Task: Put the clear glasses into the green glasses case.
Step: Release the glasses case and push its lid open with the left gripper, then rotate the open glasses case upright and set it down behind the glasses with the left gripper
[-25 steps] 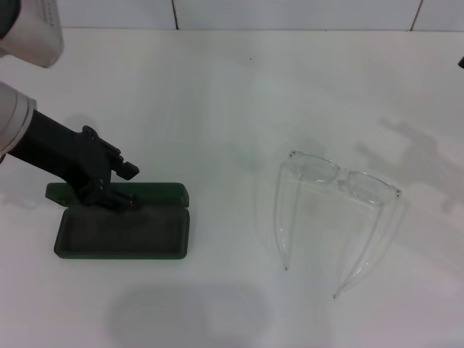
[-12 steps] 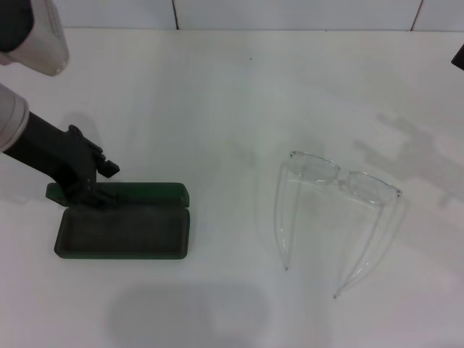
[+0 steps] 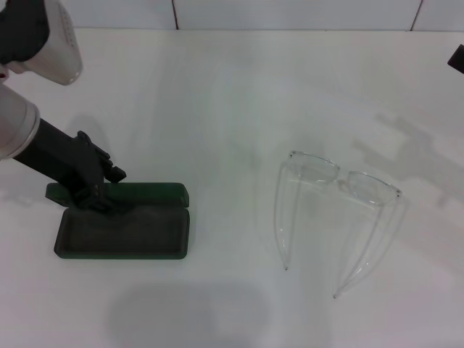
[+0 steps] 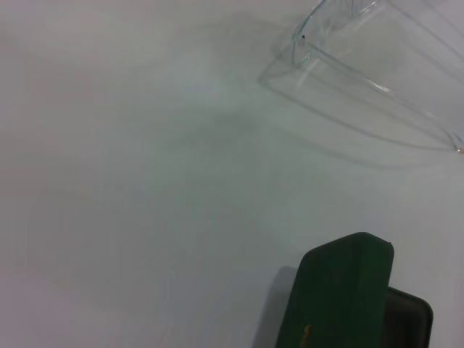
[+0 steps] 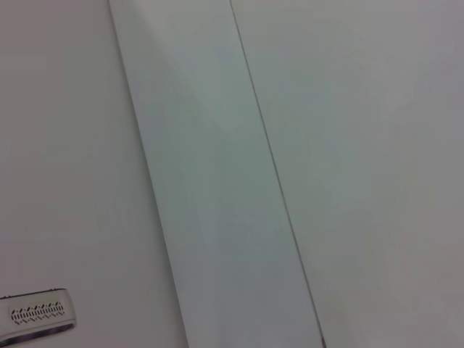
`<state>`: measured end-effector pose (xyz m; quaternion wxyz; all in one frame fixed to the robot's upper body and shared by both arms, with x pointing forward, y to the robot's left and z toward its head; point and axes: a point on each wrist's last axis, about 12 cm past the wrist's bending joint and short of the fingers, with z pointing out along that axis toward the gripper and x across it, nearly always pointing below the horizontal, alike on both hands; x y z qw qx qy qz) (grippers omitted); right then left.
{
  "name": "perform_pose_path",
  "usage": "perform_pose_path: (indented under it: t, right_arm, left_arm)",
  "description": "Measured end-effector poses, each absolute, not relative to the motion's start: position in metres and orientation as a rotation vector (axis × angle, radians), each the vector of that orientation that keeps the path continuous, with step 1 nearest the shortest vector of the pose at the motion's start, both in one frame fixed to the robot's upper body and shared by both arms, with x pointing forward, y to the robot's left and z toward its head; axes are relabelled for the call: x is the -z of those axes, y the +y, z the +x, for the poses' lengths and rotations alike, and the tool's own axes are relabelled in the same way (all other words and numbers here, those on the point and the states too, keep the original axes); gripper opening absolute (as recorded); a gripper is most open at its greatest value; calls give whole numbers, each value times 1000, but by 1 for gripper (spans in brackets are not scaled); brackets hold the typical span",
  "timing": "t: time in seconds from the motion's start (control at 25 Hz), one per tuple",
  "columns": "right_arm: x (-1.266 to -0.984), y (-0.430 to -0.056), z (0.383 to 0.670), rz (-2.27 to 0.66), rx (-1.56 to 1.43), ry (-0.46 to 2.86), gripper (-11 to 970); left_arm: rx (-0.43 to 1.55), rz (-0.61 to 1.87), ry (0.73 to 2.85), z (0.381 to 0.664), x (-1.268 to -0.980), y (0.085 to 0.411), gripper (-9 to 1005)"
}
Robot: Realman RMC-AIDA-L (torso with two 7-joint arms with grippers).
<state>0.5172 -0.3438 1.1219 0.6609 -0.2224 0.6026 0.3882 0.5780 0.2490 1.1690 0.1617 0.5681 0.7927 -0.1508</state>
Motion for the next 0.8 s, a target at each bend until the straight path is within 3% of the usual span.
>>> perform_pose_path:
  t: [0.52, 0.8]
  right_arm:
    - [-1117, -343, 514, -485, -886, 1371, 740]
    - [-1113, -343, 512, -483, -890, 1372, 739]
  left_arm:
    - [344, 1639, 2284, 579, -1158, 244, 411]
    - [316, 1673, 2250, 578, -1162, 239, 311]
